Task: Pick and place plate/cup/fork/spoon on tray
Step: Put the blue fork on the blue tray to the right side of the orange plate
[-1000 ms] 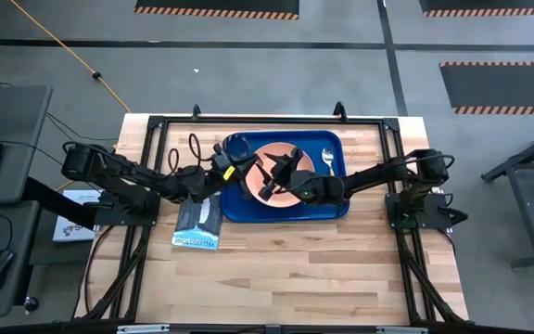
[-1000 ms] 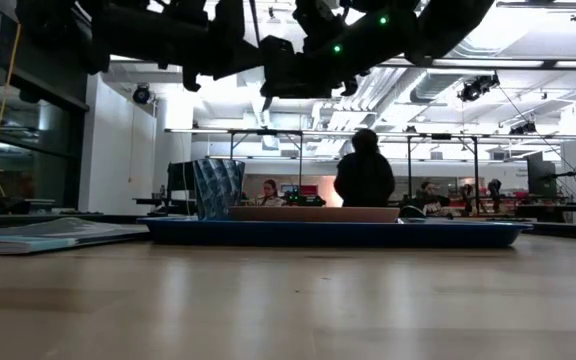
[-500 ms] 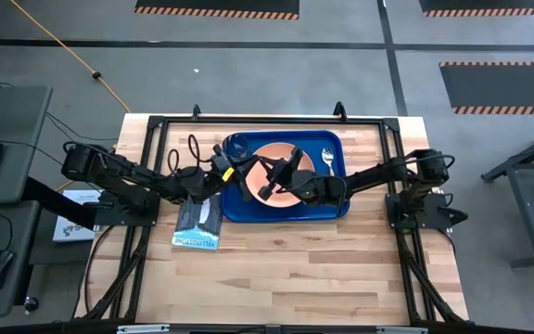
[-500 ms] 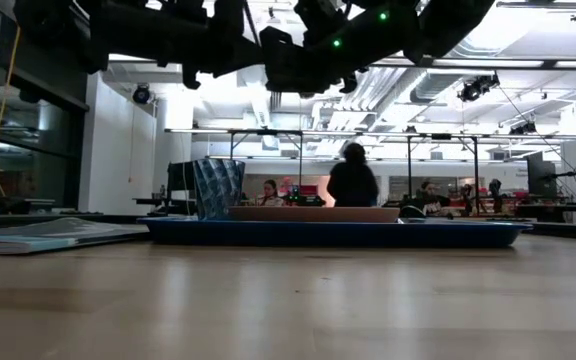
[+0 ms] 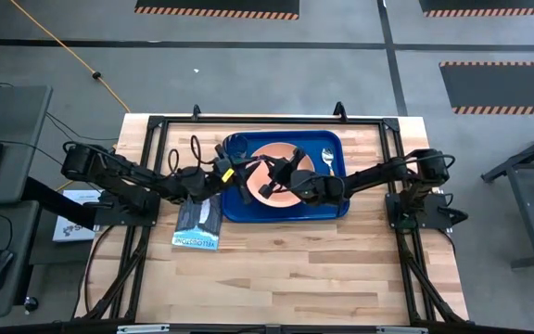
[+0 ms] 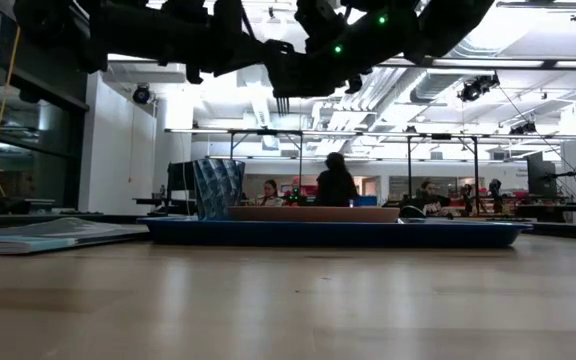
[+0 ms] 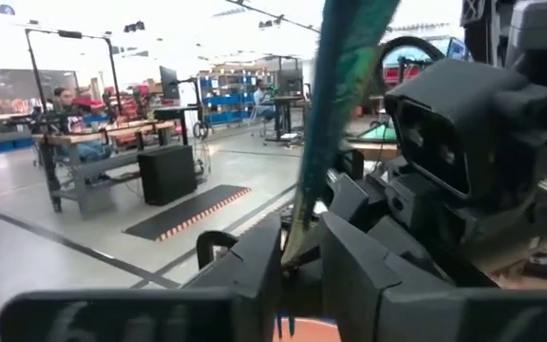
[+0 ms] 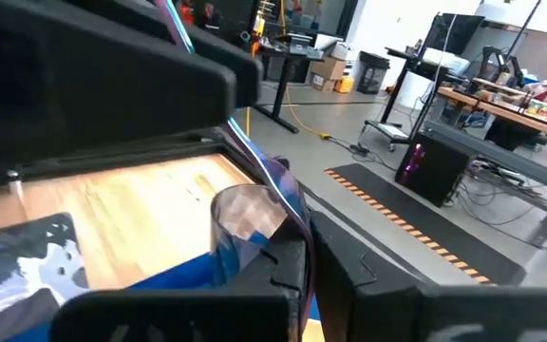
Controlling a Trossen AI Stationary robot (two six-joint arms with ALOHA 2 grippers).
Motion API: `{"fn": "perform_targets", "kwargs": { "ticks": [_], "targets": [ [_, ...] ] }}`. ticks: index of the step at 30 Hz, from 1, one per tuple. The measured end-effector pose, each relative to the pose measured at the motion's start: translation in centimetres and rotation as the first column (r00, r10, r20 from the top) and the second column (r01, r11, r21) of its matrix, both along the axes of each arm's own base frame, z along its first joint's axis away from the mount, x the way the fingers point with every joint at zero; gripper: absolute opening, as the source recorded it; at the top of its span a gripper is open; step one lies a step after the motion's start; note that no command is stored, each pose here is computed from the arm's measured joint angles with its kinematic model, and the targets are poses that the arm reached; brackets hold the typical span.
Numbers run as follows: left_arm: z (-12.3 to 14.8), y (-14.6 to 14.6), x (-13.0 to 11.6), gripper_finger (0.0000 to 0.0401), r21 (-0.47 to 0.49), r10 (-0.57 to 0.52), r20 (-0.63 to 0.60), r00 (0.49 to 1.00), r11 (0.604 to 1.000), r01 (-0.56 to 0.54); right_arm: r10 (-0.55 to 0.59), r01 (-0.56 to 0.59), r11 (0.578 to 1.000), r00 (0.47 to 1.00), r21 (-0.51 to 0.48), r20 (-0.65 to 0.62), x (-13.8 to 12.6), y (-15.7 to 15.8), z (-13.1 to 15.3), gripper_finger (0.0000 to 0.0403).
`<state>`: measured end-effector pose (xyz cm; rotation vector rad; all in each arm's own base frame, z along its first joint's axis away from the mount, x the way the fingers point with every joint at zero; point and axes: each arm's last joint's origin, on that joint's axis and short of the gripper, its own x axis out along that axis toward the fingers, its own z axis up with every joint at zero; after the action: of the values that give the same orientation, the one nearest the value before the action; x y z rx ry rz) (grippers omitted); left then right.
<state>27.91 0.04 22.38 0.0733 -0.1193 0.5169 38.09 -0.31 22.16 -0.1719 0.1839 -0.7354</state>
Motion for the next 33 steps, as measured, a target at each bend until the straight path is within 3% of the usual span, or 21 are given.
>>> {"fn": "perform_targets", "kwargs": {
  "ticks": [11,17,19,21,24,28,33],
  "targets": [
    [1.0,0.0,-2.0,0.0162,-0.022,-0.038,-0.177,0.984,0.999,0.035,-0.166,0.16,0.986,0.97,-0.046,-0.18,-2.8,-0.6,1.9,0.0001],
    [1.6,-0.3,-4.2,0.019,0.008,-0.037,-0.329,0.944,0.999,0.042,-0.214,0.169,0.976,0.854,-0.137,-0.474,-6.8,-1.4,3.1,0.0],
    [2.0,-0.5,-4.8,0.0193,0.045,-0.019,-0.359,0.933,0.998,0.038,-0.149,0.125,0.989,0.817,-0.082,-0.557,-8.4,-1.6,3.4,0.0],
    [2.3,-0.7,-5.1,0.0194,0.072,-0.008,-0.362,0.932,0.997,0.036,-0.029,0.073,0.996,0.788,0.047,-0.615,-9.6,-1.9,3.4,0.0],
    [2.1,-1.1,-5.0,0.0194,0.108,-0.017,-0.387,0.922,0.992,0.064,0.108,0.086,0.969,0.698,0.232,-0.708,-10.9,-2.1,3.2,0.0],
    [1.0,-1.5,-3.8,0.0194,0.144,-0.042,-0.451,0.892,0.982,0.119,0.103,0.204,0.94,0.595,0.274,-0.797,-11.0,-2.1,2.6,0.0],
    [0.2,-1.9,-1.0,0.0194,0.15,-0.057,-0.514,0.856,0.977,0.155,0.105,0.219,0.935,0.582,0.28,-0.807,-9.2,-2.1,2.0,0.0]
  ]
}}
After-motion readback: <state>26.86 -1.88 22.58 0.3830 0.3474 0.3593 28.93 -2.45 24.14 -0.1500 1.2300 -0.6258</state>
